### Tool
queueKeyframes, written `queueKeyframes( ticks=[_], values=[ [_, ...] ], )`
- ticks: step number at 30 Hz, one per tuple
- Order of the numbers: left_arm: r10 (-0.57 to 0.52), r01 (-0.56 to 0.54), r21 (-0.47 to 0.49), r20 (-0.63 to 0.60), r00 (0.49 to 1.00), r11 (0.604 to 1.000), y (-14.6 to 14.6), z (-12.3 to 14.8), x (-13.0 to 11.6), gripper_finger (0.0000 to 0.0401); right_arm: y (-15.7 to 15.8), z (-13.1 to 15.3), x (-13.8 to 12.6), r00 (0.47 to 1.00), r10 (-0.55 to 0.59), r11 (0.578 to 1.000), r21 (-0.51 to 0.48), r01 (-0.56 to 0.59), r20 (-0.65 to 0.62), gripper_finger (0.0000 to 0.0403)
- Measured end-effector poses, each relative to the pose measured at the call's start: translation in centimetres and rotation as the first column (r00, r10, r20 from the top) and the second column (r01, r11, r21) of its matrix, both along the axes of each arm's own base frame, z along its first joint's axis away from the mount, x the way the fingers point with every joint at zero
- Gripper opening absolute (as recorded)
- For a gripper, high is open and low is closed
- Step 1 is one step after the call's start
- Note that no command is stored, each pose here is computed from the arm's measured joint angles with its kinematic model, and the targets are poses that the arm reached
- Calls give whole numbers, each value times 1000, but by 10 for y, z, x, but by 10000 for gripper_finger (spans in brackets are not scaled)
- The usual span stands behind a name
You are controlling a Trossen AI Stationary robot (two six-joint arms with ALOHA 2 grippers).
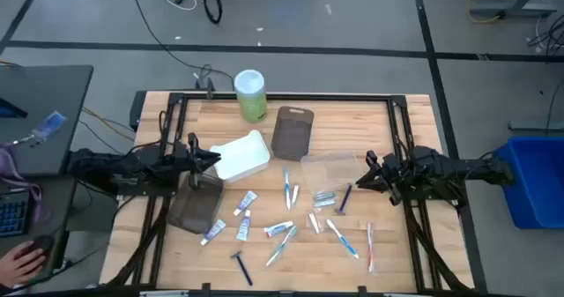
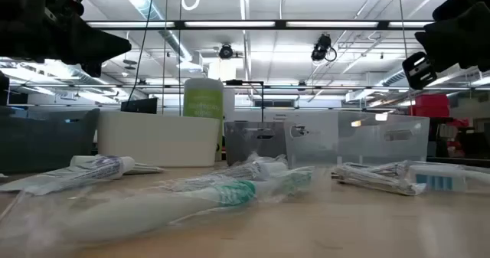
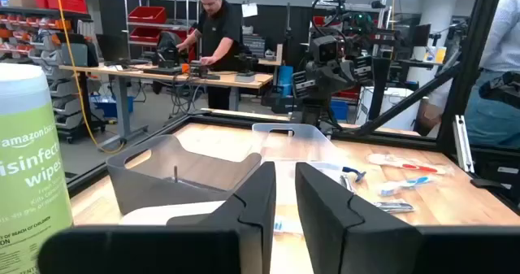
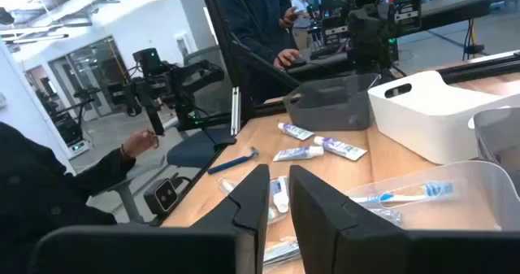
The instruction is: Pick & Place Travel size toiletries
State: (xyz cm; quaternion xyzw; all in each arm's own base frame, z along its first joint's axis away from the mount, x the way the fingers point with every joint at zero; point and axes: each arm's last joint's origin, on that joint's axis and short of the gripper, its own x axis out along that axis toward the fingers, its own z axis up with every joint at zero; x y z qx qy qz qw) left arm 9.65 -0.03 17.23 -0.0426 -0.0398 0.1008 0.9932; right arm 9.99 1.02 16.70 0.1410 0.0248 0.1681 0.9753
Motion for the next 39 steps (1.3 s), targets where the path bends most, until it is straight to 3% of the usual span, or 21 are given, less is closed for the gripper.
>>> queueKeyframes(
  ticks=[21, 27, 30, 36, 39],
  values=[
    [0, 0, 2, -1, 1000, 1000, 0, 0, 0, 56, 0, 3, 0, 1000, 0, 1000, 0, 0, 27, 60],
    [3, -3, 21, -2, 1000, 1000, 0, 0, 0, 56, 0, 10, -1, 987, 4, 988, -151, 20, 158, 61],
    [6, -6, 33, 2, 1000, 999, 0, 1, 0, 56, 0, 14, -1, 978, 6, 983, -180, 32, 208, 61],
    [-11, 18, -148, 46, 999, 989, 0, 1, 0, 56, 0, 24, -3, 949, 6, 983, -178, 53, 316, 61],
    [-11, 24, -170, 78, 997, 985, 0, 4, 0, 56, 0, 28, -4, 934, -5, 983, -172, 71, 358, 61]
  ],
)
